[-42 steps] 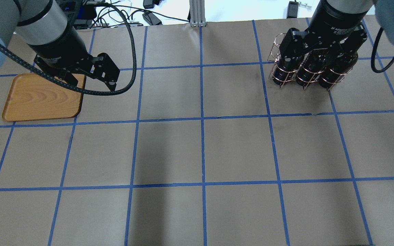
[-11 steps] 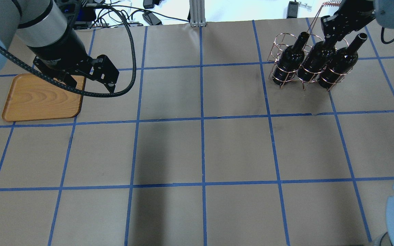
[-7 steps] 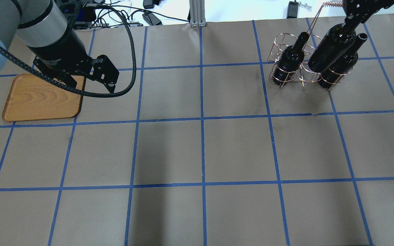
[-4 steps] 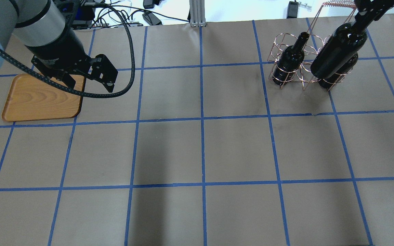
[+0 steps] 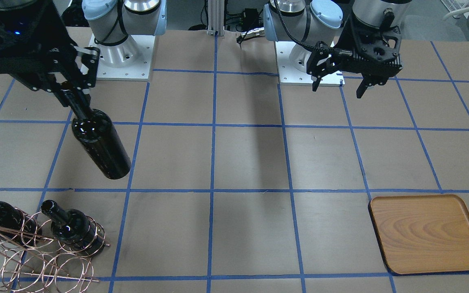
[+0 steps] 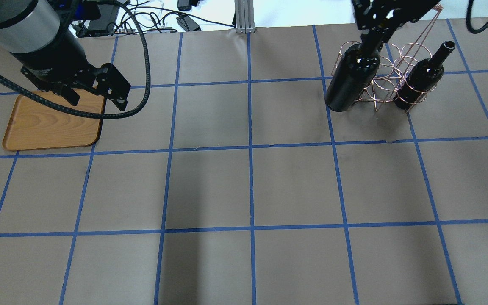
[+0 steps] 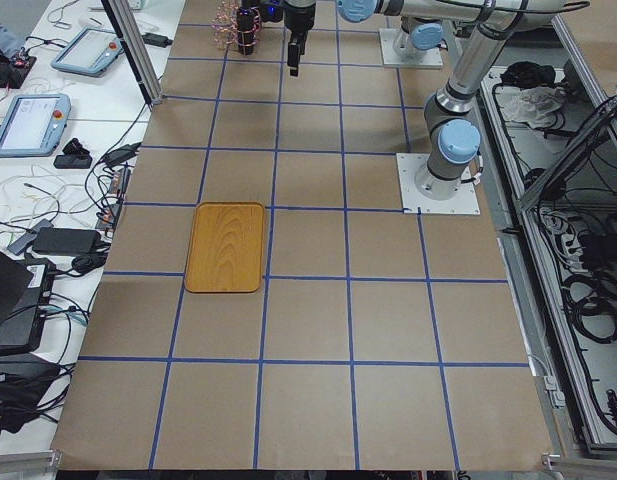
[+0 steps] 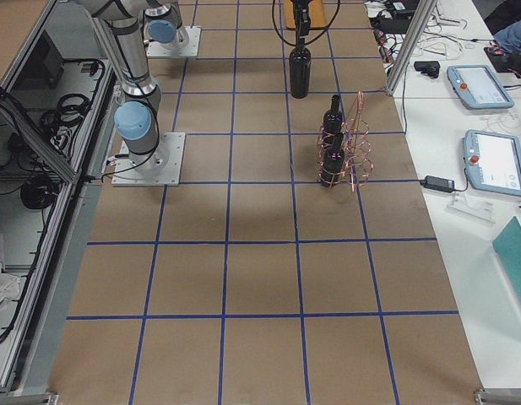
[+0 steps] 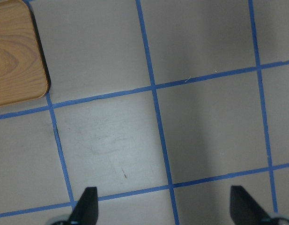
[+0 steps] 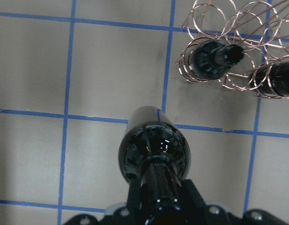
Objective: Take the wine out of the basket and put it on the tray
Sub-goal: 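Lift the bottle out of the rack and carry it toward the table center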
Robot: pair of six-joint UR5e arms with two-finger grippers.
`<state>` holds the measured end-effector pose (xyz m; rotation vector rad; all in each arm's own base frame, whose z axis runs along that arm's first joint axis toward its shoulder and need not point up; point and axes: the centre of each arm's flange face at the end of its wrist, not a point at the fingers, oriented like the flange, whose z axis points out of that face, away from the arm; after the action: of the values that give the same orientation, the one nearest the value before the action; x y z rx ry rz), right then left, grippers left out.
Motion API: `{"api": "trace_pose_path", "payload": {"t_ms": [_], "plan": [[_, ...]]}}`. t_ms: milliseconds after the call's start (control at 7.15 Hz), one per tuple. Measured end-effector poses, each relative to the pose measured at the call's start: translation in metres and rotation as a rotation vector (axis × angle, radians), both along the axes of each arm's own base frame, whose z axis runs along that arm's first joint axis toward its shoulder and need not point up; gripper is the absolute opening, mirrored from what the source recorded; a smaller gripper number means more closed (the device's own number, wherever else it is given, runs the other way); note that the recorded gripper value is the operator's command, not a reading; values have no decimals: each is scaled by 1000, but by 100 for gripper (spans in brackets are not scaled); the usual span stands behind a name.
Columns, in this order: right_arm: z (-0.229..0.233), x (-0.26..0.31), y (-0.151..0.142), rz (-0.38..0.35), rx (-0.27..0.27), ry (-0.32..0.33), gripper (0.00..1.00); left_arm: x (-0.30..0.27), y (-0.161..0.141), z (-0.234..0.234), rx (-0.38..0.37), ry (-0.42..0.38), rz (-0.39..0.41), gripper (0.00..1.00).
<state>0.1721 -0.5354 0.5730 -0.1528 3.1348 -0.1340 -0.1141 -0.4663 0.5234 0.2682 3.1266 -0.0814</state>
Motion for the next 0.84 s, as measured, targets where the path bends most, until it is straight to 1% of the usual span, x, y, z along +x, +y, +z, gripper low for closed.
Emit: {"api": "trace_pose_path", "payload": {"t_ms": [420,839], "plan": [[-51,106,2,-32,10,-16,0,9,0,1,-2,-2,-52,100],[-111,181,17,-49,16,-25,0,15,0,1,1,-1,-48,100]]}}
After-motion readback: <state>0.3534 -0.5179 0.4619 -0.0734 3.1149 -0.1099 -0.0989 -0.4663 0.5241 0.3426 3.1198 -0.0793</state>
